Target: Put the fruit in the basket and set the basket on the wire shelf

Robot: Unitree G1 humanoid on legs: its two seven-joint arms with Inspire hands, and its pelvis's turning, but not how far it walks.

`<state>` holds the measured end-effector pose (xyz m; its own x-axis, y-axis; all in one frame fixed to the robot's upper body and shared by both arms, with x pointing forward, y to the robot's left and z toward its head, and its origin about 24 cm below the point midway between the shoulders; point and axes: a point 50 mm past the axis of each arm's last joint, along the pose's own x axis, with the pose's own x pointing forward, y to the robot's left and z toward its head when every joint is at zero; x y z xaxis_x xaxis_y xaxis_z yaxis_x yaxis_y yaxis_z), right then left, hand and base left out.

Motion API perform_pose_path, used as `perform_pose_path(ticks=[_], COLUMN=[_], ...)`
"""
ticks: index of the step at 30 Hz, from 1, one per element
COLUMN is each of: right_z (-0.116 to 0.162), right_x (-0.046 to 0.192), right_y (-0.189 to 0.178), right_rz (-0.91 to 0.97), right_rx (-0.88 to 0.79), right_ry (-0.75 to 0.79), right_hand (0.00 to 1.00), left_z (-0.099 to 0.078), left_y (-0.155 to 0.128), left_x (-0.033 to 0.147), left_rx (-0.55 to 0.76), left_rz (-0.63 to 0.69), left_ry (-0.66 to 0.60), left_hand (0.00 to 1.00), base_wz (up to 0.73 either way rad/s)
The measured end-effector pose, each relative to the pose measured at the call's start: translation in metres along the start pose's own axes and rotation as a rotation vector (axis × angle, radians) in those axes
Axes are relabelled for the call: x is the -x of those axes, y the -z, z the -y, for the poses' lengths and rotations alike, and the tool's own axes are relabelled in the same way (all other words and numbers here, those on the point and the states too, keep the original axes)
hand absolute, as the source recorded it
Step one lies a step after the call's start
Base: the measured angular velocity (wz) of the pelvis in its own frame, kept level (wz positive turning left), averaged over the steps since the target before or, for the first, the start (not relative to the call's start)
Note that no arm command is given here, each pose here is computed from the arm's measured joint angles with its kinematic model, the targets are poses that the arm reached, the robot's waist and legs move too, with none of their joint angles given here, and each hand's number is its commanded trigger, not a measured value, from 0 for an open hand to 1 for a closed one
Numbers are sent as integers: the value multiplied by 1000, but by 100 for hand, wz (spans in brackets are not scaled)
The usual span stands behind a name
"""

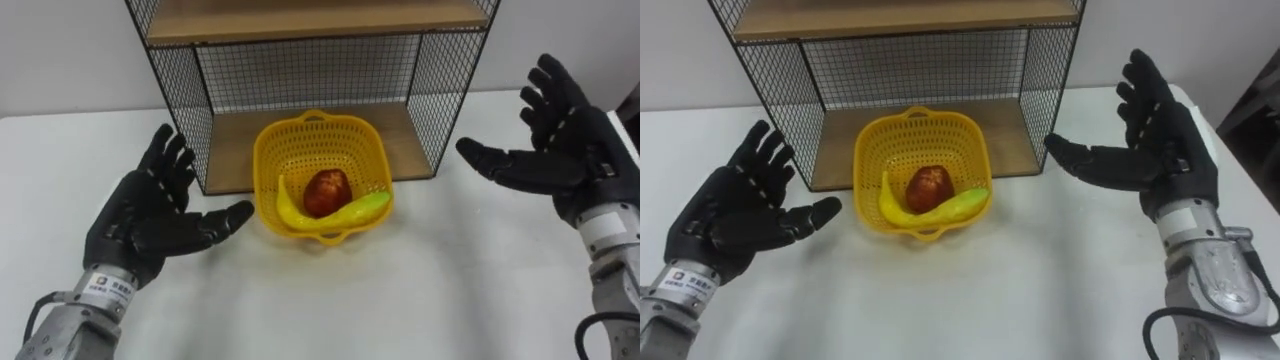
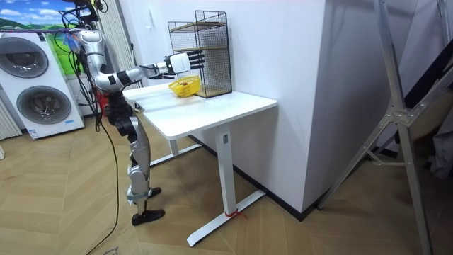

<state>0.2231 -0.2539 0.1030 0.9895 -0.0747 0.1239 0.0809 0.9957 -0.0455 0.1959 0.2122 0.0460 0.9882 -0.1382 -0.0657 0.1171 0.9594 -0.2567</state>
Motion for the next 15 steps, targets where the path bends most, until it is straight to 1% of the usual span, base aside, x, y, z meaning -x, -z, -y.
perform_pose_path(ticks=[4,8,15], right_z=[0,4,15], right_x=[2,6,11], right_y=[-3,-3,-8], right_rz=[29,31,82], right_rx=[0,-20,-21], right_ry=[7,39,133], right_hand=[0,0,0], left_z=[1,-3,-6], left_y=[-2,-3,-23], left_x=[2,7,10], left_rx=[-10,-27,-102], left_rz=[21,20,76], left_ry=[33,48,107], left_hand=[0,0,0], base_wz=[0,0,0])
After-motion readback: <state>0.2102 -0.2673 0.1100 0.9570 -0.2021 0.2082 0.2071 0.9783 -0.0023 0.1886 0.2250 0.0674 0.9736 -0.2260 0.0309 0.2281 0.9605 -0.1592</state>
